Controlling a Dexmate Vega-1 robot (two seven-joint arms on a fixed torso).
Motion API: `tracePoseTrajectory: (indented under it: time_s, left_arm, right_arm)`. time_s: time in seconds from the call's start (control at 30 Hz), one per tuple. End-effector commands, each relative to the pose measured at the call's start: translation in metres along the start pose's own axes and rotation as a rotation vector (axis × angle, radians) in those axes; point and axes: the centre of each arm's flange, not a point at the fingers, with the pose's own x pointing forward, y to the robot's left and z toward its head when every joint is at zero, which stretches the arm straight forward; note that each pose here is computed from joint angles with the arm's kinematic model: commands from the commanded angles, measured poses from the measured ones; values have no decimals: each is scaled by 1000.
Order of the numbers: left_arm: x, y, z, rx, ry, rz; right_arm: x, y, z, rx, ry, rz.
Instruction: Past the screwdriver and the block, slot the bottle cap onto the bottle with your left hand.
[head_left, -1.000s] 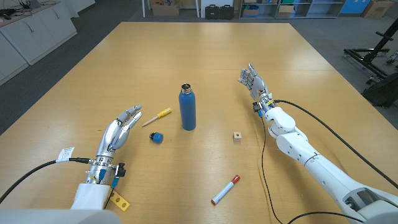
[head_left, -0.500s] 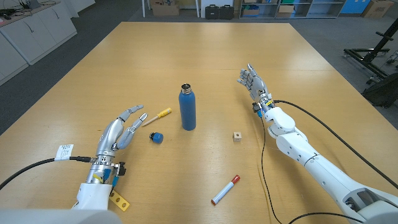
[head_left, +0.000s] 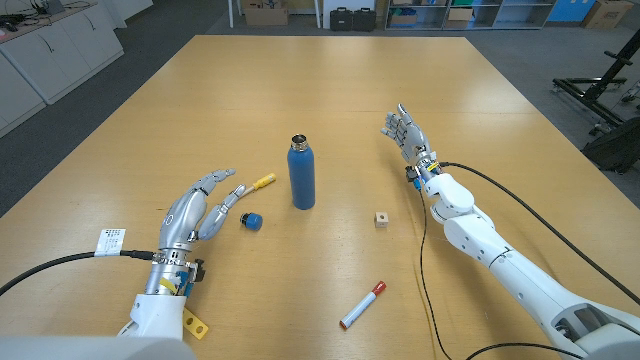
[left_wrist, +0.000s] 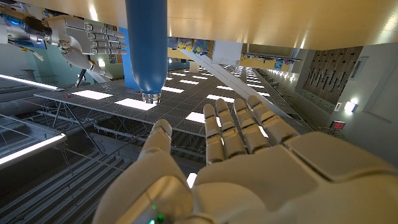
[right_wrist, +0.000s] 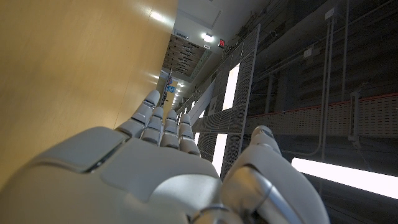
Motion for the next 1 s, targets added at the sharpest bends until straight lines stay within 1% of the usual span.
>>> tracePoseTrajectory:
  time_s: [0.03, 0.43, 0.67, 0.8, 1.0]
  left_arm:
    - [1, 5, 7, 97, 7, -27]
    - [2, 20, 14, 170, 25, -117]
    - [0, 25, 16, 195, 12, -98]
    - [2, 27, 20, 238, 17, -121]
    - [10, 34, 25, 285, 17, -197]
  right_arm:
    - [-4, -2, 3, -1, -5, -10]
    - [-6, 0, 3, -1, -4, -10]
    - [-6, 1, 2, -1, -5, -6]
    - [-5, 2, 2, 3, -3, -6]
    - [-6, 4, 2, 0, -1, -4]
